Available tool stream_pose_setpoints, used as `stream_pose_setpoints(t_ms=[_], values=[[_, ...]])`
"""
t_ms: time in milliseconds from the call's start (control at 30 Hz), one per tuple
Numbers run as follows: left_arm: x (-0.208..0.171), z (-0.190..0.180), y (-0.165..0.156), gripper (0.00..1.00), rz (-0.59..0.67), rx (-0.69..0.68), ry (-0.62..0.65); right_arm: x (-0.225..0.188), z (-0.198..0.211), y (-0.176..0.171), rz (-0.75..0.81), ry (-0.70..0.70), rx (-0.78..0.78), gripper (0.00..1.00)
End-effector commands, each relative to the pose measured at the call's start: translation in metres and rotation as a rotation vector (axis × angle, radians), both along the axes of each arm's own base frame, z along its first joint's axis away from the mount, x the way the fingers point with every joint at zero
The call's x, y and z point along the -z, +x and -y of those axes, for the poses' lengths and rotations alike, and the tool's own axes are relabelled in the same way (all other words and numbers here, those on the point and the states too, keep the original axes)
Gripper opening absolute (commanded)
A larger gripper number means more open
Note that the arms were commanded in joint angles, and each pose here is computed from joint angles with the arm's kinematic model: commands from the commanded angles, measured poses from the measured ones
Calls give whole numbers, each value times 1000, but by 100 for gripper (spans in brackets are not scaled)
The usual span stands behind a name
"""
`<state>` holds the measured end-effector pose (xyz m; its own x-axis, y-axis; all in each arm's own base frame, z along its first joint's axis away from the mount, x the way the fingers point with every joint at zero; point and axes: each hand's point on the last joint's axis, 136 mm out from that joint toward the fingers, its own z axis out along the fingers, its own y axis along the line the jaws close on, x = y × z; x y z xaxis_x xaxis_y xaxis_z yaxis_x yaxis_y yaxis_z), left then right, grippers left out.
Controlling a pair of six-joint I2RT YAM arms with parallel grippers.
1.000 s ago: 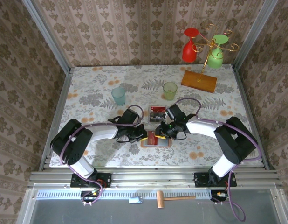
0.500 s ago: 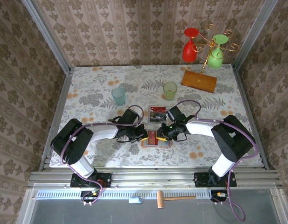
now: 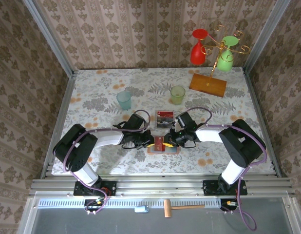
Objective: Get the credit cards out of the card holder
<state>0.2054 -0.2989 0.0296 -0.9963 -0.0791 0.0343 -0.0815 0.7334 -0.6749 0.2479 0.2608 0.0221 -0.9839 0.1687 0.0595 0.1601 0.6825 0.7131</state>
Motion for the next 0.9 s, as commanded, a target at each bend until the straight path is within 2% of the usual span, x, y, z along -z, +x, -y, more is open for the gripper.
stream_pose_setpoints(t_ms=[0,433,867], values=[[14,-8,-10,3,-39,10,54,-1,-2,1,-9,36,15,15],[14,-9,-11,3,-39,7,55,0,8,0,1,-7,24,9],[12,-12,-13,3,-34,3,53,-2,26,-3,5,-57,13,8]])
